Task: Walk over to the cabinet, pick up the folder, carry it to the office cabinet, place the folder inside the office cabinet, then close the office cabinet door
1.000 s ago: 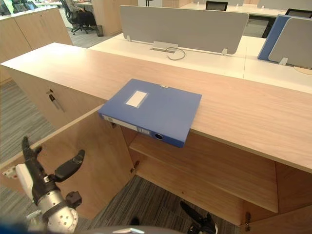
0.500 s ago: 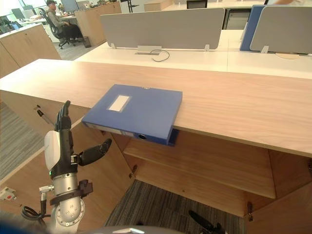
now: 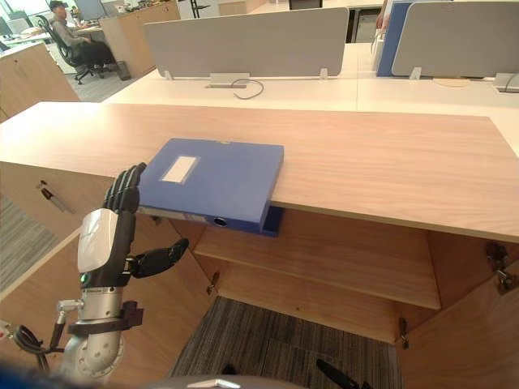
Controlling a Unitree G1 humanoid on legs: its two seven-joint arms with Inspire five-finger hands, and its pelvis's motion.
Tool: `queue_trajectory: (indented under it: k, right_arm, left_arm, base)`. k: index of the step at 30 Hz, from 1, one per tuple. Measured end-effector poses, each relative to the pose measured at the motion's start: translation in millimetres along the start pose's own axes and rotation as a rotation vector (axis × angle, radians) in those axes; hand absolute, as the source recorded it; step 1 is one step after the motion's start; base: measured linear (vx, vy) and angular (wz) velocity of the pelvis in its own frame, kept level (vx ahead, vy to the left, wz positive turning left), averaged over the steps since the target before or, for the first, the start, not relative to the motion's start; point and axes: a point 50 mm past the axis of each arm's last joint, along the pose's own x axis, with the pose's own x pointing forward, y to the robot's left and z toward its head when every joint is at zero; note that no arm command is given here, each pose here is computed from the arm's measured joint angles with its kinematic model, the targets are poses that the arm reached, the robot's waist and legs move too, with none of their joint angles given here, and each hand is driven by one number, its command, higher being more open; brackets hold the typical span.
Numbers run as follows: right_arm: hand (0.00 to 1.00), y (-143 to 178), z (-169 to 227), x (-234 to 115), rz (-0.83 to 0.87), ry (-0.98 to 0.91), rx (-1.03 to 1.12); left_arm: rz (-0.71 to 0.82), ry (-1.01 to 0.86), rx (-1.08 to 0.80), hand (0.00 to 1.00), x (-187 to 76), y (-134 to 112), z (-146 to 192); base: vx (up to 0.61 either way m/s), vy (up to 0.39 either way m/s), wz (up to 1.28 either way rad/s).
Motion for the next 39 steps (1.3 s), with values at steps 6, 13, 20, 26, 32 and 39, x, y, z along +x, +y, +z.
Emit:
queue_trajectory:
  k: [6, 13, 20, 26, 32, 39]
  right_arm:
    - [1.00, -5.1, 3.7, 1.1, -0.006, -0.008, 0.000]
    - [1.00, -7.4, 5.9, 1.7, -0.016, -0.013, -0.010]
    - [1.00, -7.9, 6.1, 1.8, -0.017, -0.013, -0.010]
    - [1.00, -6.4, 7.5, 1.8, -0.003, -0.014, -0.012]
    - [1.00, -5.8, 7.0, 1.7, 0.001, -0.008, -0.020]
    - [1.00, -6.1, 7.7, 1.6, 0.002, -0.014, -0.049]
  left_arm:
    - [-0.004, -0.092, 0.068, 1.00, 10.0, 6.4, 3.7]
    - [-0.018, -0.166, 0.144, 1.00, 18.9, 10.7, 4.7]
    - [-0.068, -0.202, 0.203, 1.00, 23.4, 5.3, 1.1]
    - [-0.133, -0.175, 0.255, 1.00, 33.3, -4.8, -17.9]
    - [-0.186, -0.145, 0.284, 0.00, 31.4, -15.6, -26.1]
    - [-0.154, -0.151, 0.300, 0.00, 39.9, -15.6, -26.5]
  base:
    - [-0.01, 0.018, -0.07]
    - [-0.01, 0.015, -0.04]
    - [-0.01, 0.024, -0.06]
    - [-0.01, 0.012, -0.02]
    - [0.00, 0.018, -0.03]
    - [0.00, 0.016, -0.03]
